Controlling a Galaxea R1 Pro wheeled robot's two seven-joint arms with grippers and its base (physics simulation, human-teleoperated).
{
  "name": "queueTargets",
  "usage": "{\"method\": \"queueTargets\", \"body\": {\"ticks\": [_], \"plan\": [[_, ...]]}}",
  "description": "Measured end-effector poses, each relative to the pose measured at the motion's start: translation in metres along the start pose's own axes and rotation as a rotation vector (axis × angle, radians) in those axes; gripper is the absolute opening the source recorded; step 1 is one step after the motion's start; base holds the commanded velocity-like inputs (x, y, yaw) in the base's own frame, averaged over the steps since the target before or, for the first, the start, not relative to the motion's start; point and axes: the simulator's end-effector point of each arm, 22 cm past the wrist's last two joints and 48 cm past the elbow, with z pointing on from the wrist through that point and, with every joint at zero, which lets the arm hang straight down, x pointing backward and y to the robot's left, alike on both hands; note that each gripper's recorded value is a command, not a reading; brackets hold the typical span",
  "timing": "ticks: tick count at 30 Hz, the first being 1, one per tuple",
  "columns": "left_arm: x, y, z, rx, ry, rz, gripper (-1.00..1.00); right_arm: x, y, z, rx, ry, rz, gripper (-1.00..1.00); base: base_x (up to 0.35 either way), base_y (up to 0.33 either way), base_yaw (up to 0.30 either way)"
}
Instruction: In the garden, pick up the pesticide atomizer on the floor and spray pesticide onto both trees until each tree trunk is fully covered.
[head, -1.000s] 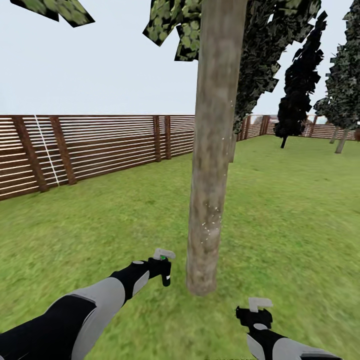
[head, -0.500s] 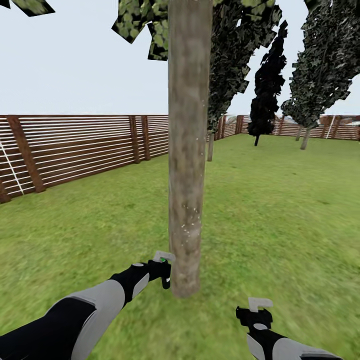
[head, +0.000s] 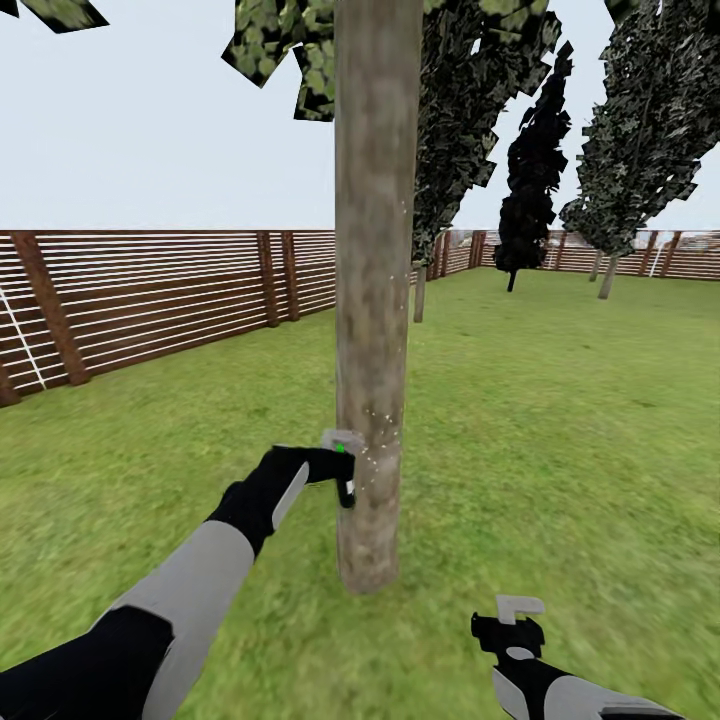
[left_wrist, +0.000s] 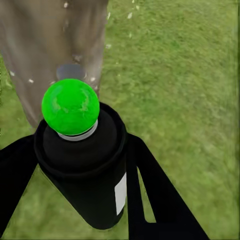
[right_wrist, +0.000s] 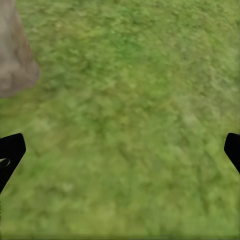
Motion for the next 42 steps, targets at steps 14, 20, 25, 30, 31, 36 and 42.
{"method": "queueTargets", "body": {"ticks": [14, 20, 25, 30, 31, 36, 42], "plan": [[-0.124, -0.027, -0.083, 0.022, -0.040, 0.024, -1.00, 0.000, 0.000, 0.000, 0.000, 0.000, 0.001, 1.00, 0.000, 0.000, 0.000], [-0.179, -0.021, -0.105, 0.017, -0.110, 0.014, -1.00, 0.000, 0.000, 0.000, 0.000, 0.000, 0.001, 1.00, -0.014, 0.000, 0.000], [-0.188, -0.023, -0.110, 0.018, -0.130, 0.022, -1.00, 0.000, 0.000, 0.000, 0.000, 0.000, 0.001, 1.00, -0.103, 0.000, 0.000], [-0.240, -0.028, -0.135, 0.007, -0.194, 0.061, -1.00, 0.000, 0.000, 0.000, 0.000, 0.000, 0.001, 1.00, -0.008, 0.000, 0.000], [-0.252, -0.027, -0.139, -0.003, -0.194, 0.070, -1.00, 0.000, 0.001, 0.000, -0.001, 0.001, 0.001, 1.00, -0.001, 0.000, 0.000], [-0.317, -0.026, -0.166, -0.037, -0.197, 0.099, -1.00, 0.001, 0.008, -0.002, -0.010, 0.003, 0.002, 1.00, 0.000, 0.000, 0.000], [-0.363, -0.067, -0.203, 0.092, -0.276, 0.068, -1.00, 0.001, 0.008, -0.002, -0.011, 0.003, 0.003, 1.00, -0.026, 0.000, 0.000]]}}
